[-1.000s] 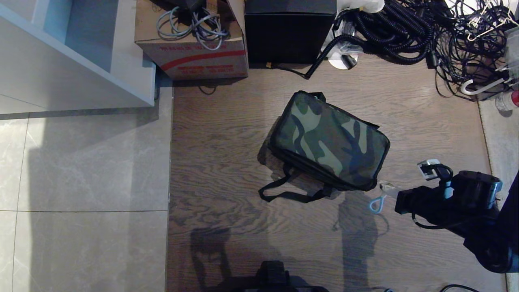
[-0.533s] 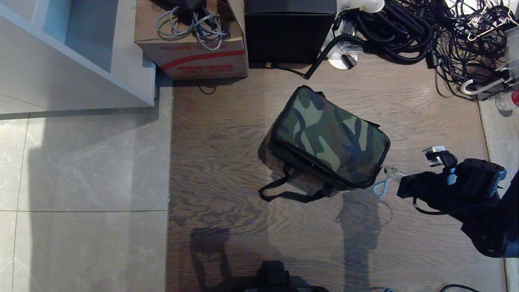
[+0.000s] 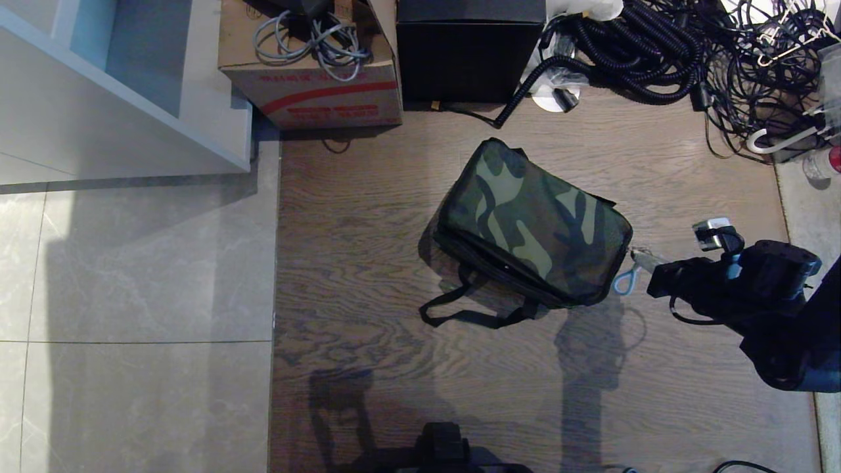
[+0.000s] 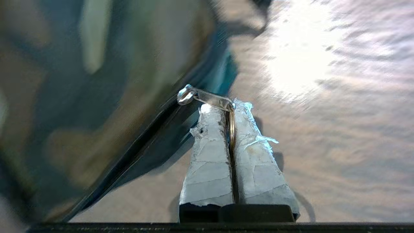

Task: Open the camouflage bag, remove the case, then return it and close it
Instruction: Open the top of the storage box

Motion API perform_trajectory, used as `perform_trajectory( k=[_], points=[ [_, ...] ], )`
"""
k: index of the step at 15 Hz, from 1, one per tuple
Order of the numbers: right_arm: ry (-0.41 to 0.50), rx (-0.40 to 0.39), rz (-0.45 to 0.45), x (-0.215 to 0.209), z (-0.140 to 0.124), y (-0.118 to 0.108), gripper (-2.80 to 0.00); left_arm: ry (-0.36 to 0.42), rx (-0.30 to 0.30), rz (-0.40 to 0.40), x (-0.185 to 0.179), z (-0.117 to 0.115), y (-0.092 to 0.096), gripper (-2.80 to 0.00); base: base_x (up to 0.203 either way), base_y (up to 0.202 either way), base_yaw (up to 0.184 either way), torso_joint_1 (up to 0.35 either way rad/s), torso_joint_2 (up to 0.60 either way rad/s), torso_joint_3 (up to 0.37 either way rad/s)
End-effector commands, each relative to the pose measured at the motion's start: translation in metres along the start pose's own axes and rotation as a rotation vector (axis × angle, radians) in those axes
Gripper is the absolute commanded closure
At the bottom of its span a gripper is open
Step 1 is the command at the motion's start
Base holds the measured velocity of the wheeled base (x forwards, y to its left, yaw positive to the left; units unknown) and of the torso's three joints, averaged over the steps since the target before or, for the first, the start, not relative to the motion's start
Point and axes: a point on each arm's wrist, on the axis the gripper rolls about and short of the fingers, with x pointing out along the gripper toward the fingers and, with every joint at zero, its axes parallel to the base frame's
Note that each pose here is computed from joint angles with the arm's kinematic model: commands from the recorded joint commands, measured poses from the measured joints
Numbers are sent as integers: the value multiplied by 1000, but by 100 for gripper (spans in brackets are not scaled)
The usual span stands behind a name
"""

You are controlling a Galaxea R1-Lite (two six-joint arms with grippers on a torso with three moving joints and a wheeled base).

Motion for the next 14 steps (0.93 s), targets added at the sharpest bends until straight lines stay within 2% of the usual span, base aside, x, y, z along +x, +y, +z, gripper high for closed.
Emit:
perform_trajectory(
  k=[1, 14],
  points=[
    [-26, -10, -11, 6, 2, -8, 0, 0, 0, 0, 0, 0, 0, 0, 0, 0, 0, 0, 0, 0],
    [-104, -24, -28, 20, 19, -21, 0, 0, 0, 0, 0, 0, 0, 0, 0, 0, 0, 0, 0, 0]
  ],
)
